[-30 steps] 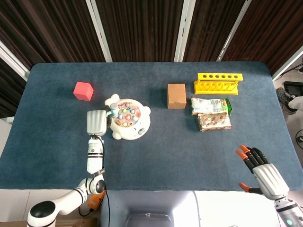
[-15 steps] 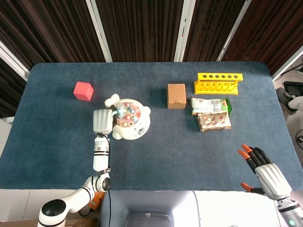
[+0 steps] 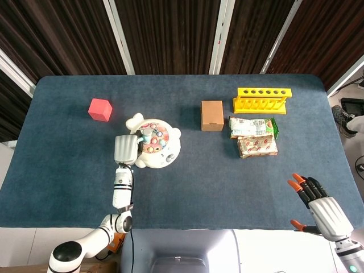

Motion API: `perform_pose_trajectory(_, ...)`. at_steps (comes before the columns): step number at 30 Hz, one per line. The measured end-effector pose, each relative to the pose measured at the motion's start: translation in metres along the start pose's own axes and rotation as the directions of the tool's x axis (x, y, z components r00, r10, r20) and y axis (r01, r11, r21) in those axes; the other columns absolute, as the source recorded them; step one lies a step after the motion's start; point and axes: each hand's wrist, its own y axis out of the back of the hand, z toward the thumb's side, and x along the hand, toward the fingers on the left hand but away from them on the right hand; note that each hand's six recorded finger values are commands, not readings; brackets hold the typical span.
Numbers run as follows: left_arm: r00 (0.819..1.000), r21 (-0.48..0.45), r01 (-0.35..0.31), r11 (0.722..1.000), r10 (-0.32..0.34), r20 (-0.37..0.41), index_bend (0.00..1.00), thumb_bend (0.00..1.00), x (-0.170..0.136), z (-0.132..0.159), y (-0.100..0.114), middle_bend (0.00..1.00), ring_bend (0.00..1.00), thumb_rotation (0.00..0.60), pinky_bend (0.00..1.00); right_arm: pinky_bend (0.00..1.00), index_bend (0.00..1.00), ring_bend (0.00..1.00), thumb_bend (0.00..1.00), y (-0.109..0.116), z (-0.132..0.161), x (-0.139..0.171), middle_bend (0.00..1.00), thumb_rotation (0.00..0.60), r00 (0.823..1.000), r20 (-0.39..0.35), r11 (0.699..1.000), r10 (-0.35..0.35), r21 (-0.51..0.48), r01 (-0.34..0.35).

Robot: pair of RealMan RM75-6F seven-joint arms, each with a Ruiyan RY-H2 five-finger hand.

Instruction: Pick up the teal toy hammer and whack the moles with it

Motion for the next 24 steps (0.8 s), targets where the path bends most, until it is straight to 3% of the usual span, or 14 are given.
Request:
perform_pose_trajectory(8,0.999,-0.044,-0.037,0.998,0.037,0.003,0.82,0.86,0.005,0.007,0.012,1.00,1.00,0.600,1.00,0.00,0.00,0.00,0.31,0.001,0.000,0.001,0.00,0.600,1.000,-0.005,1.000,0.000,-0.003,0.000)
perform_pose_trajectory(24,1.000,-0.019,0.026,0.999,-0.026,0.017,0.82,0.87,0.000,0.020,-0.005,1.00,1.00,0.600,1.00,0.00,0.00,0.00,0.31,0.003,-0.001,0.002,0.00,0.600,1.000,-0.005,1.000,-0.007,-0.008,0.007)
